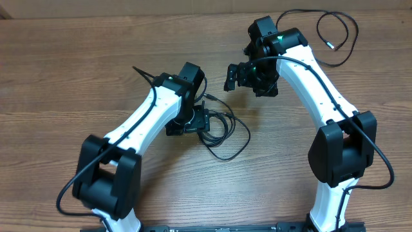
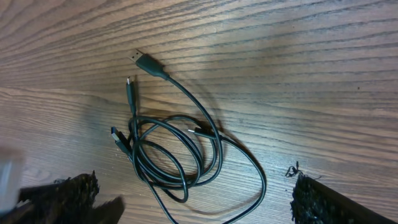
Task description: Untangle cables
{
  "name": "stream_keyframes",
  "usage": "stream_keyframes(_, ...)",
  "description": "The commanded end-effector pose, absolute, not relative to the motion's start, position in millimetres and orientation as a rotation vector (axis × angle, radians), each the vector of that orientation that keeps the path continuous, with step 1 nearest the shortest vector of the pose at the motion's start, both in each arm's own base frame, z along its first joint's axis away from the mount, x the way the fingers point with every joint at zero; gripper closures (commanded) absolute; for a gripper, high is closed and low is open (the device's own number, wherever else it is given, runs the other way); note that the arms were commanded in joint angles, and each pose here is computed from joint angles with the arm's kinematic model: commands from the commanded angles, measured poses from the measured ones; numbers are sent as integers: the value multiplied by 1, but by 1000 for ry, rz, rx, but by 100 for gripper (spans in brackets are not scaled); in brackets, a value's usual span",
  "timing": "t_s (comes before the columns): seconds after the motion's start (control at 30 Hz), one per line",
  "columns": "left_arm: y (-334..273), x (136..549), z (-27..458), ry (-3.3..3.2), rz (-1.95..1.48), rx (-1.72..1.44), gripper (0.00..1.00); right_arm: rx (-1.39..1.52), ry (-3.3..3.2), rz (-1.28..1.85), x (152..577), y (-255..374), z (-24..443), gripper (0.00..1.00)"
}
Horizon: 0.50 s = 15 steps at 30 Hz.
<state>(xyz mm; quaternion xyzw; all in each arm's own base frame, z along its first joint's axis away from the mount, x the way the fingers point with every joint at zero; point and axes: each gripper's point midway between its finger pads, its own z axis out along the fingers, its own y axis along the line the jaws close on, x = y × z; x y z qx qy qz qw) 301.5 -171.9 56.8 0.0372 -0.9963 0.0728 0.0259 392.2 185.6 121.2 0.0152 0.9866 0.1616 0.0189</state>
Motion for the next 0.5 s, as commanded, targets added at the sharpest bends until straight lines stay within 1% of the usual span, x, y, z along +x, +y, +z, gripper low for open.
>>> stream_keyframes(0.0,-180,302,40,-3043,269,40,21,43,3018,505,394,184,135,0)
stream_keyframes(0.1,-183,304,31,-3033,280,39,27,41,3006,510,397,185,136,0)
stream_keyframes(0.23,-184,304,16,-3007,264,44,39,35,3001,512,397,187,135,0)
stream_keyframes(0.27,-184,302,13,-2994,264,46,45,34,3002,512,397,187,135,0)
stream_keyframes(0.3,-185,301,10,-2982,269,47,49,34,3002,511,397,187,135,0)
stream_keyframes(0.4,-185,299,5,-2966,261,49,56,34,3002,512,397,187,135,0)
stream_keyframes(0.47,-185,300,4,-2968,263,50,59,34,3002,512,397,187,135,0)
